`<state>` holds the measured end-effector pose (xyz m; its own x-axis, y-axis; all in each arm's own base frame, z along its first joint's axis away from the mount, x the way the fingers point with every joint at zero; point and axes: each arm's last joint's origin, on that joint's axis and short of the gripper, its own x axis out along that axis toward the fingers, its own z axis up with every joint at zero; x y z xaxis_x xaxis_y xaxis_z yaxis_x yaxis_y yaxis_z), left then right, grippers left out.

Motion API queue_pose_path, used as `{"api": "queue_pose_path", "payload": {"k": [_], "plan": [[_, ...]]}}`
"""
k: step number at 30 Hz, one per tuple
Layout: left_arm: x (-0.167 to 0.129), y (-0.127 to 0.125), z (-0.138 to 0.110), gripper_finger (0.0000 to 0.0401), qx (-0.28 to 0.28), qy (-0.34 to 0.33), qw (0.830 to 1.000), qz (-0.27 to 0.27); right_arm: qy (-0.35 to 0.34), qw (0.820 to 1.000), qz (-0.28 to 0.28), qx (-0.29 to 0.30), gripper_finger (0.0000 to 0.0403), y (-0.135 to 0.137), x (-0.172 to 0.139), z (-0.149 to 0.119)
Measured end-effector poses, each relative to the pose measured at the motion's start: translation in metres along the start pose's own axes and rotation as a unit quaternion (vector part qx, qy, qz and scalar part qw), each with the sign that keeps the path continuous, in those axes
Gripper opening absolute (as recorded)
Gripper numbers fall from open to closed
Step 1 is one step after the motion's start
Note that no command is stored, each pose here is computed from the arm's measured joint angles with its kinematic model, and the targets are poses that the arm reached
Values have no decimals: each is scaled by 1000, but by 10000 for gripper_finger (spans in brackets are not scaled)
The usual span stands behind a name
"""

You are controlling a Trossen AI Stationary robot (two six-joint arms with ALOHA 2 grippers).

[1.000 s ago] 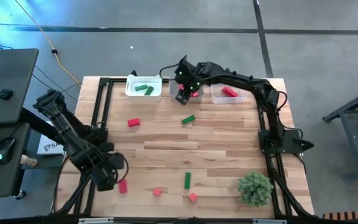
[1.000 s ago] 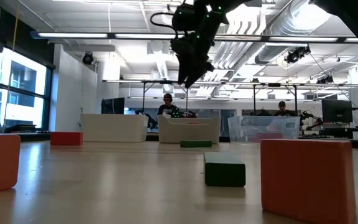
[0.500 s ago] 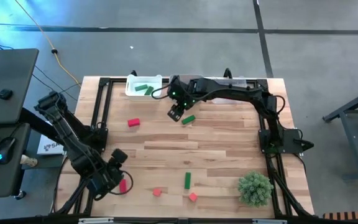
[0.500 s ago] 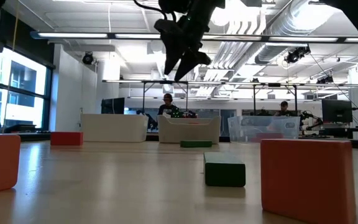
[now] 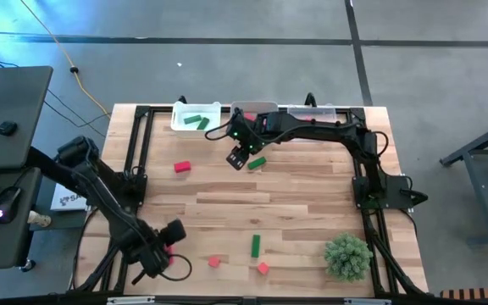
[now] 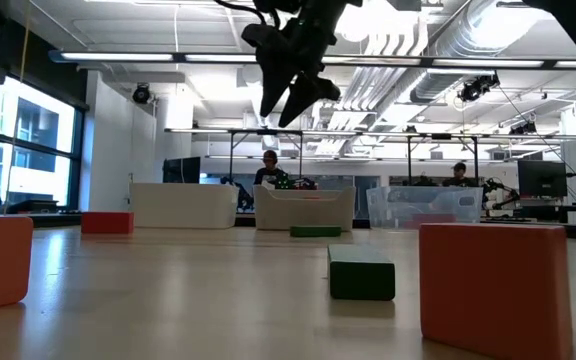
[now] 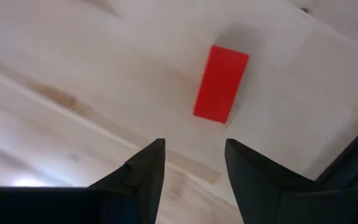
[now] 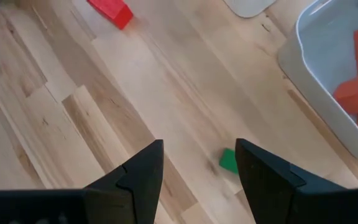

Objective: Sort & place blocks by color
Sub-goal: Put the red wooden block into the transparent bin

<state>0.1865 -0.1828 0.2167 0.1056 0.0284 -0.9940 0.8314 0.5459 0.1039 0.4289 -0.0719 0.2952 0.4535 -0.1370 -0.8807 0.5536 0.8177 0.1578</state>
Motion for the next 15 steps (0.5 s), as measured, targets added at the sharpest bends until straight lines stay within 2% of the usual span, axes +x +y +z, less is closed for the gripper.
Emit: {"api": "queue_pose_path", "payload": {"k": [5, 15], "plan": [[17, -2, 9, 156, 35, 16, 999, -38, 0, 1000, 1, 2, 188, 5, 0, -2], [39, -2, 21, 156, 58, 20, 997, -43, -2, 1000, -2, 4, 188, 12, -1, -6]]}}
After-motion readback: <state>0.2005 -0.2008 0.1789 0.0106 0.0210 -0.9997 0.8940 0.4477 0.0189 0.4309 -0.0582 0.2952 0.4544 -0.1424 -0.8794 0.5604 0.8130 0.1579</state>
